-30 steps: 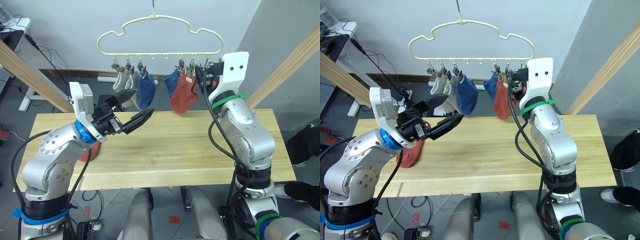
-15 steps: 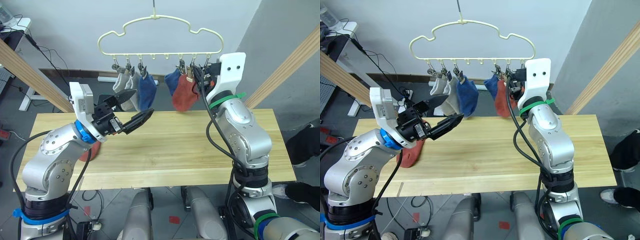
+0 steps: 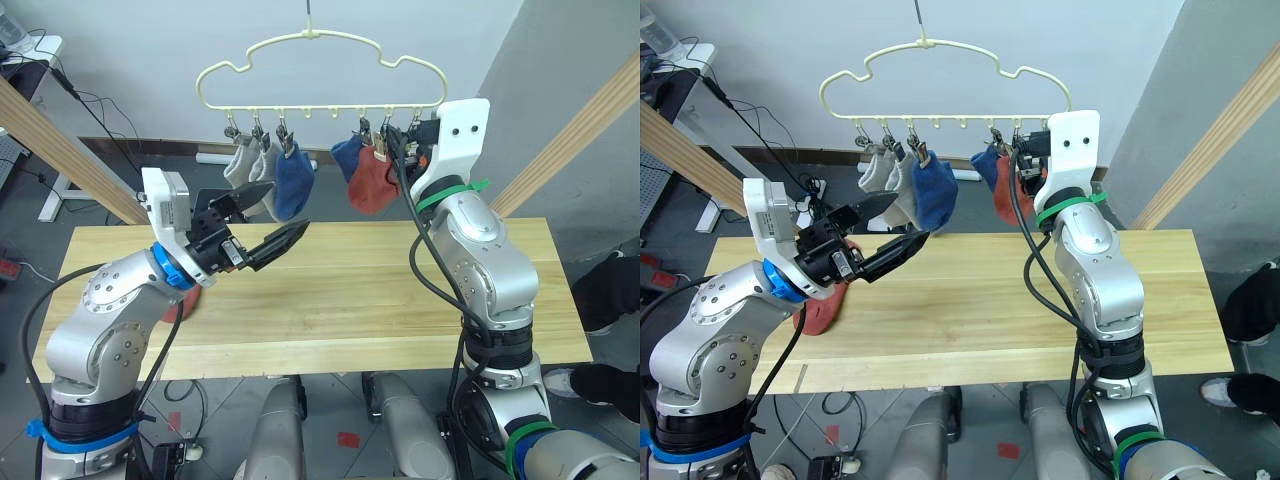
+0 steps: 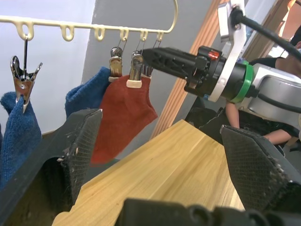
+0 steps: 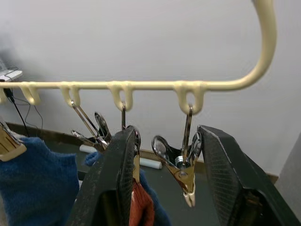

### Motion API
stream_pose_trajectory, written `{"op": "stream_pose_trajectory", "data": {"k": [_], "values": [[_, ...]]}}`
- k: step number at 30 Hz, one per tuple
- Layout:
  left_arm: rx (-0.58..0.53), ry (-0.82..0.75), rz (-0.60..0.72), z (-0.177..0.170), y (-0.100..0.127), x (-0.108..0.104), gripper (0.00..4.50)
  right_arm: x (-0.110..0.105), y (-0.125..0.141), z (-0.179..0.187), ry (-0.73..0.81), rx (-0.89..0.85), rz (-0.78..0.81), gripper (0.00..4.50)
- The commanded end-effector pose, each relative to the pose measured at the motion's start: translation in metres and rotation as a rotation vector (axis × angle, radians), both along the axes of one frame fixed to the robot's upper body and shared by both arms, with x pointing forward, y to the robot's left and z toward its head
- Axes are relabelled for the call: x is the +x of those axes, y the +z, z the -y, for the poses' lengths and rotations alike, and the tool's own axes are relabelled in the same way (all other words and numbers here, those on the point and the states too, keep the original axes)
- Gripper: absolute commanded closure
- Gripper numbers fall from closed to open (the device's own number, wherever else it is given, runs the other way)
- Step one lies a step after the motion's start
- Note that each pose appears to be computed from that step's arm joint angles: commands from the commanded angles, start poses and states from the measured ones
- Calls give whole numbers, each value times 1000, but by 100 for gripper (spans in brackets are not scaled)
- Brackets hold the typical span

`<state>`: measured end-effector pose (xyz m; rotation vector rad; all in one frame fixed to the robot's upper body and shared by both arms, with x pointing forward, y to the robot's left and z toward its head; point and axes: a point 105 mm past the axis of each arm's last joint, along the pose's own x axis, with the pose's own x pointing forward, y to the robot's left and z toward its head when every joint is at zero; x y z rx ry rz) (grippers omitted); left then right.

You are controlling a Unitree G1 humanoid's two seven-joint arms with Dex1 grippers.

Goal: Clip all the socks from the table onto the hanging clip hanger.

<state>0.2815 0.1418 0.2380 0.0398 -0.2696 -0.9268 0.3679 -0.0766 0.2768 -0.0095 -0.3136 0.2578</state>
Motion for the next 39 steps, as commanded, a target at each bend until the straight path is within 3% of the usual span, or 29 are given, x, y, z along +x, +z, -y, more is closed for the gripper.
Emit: {"op": "stream_pose_trajectory", "data": {"k": [1, 12, 17, 32, 39], "values": [[19, -15, 52, 5, 7, -8, 0, -4, 13, 3, -5, 17, 59, 232], [18, -15, 51, 6, 7, -8, 0, -3, 13, 3, -3, 20, 58, 232], [14, -19, 45, 7, 6, -8, 0, -4, 12, 7, -12, 12, 59, 385], [18, -30, 37, 8, 3, -8, 0, -10, 11, 16, 31, -18, 42, 385], [31, -36, 15, 7, -4, -4, 0, -11, -3, 33, 288, 57, -225, 385]]}}
